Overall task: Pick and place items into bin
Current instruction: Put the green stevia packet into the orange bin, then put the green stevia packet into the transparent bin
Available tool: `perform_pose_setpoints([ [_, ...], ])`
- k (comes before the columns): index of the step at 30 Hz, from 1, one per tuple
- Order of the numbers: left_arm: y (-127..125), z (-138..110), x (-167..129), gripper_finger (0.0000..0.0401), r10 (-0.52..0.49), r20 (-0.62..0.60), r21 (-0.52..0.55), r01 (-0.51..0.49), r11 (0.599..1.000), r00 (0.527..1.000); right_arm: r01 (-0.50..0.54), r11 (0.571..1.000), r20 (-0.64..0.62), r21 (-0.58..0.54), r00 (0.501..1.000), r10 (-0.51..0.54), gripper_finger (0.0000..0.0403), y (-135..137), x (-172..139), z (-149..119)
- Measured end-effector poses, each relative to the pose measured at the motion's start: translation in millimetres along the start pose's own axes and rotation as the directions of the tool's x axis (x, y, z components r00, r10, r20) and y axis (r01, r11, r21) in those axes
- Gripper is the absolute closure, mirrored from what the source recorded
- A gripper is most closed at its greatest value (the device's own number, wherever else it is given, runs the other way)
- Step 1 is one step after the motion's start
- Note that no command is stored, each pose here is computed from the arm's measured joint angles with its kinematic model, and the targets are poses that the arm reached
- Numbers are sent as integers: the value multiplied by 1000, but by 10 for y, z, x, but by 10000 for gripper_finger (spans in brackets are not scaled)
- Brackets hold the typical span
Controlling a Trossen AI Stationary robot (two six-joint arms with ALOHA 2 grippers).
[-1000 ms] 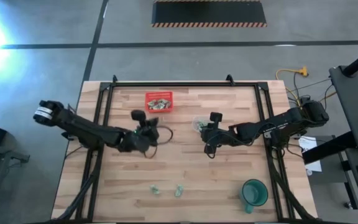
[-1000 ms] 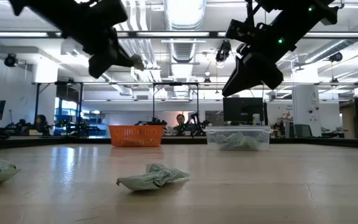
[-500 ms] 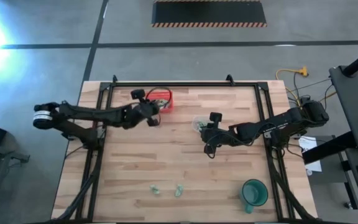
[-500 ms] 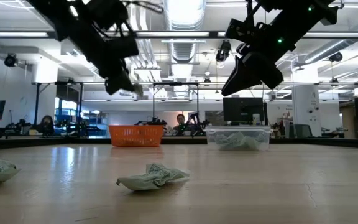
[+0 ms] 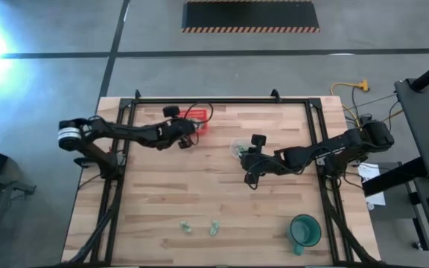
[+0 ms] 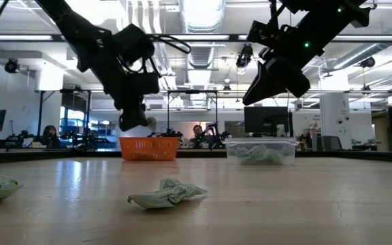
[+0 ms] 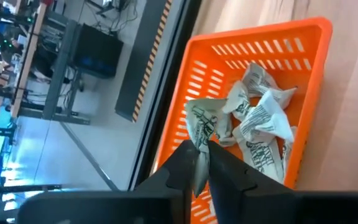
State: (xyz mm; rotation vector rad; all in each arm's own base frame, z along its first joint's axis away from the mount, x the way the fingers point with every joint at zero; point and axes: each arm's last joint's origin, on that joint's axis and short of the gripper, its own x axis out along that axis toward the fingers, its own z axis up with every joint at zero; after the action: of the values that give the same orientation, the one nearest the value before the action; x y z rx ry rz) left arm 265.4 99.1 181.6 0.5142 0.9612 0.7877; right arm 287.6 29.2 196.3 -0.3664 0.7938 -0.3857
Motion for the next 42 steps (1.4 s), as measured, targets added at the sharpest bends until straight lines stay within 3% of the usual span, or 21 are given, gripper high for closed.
perform_pose_setpoints([
  [11,27,51,6,294,12,13,-17,-12,1000,1000,-1,1000,-7,0,1000,1,335,6,7,-26],
  [13,44,65,-28,289,17,25,-30,-16,999,1000,-39,999,-4,4,999,39,335,15,8,-25],
  [16,50,88,-121,285,9,50,-55,-7,998,999,-187,982,28,-9,982,187,335,58,5,-3],
  [21,66,93,-391,285,-25,92,-96,33,995,995,-456,887,193,-73,866,461,335,144,-17,127],
  [25,37,30,-658,285,-81,118,-130,96,987,990,-563,814,320,-143,752,576,335,194,-20,229],
  [30,-85,-122,-944,285,-183,151,-143,205,968,971,-662,707,389,-248,600,699,335,327,46,291],
  [33,-173,-217,-1096,285,-251,199,-144,281,949,947,-680,682,395,-268,568,722,335,445,150,320],
  [38,-298,-364,-1299,285,-335,249,-142,377,915,909,-714,658,353,-237,568,743,331,631,340,347],
  [42,-350,-432,-1419,285,-373,292,-144,426,893,881,-785,585,327,-206,508,797,310,760,488,412],
])
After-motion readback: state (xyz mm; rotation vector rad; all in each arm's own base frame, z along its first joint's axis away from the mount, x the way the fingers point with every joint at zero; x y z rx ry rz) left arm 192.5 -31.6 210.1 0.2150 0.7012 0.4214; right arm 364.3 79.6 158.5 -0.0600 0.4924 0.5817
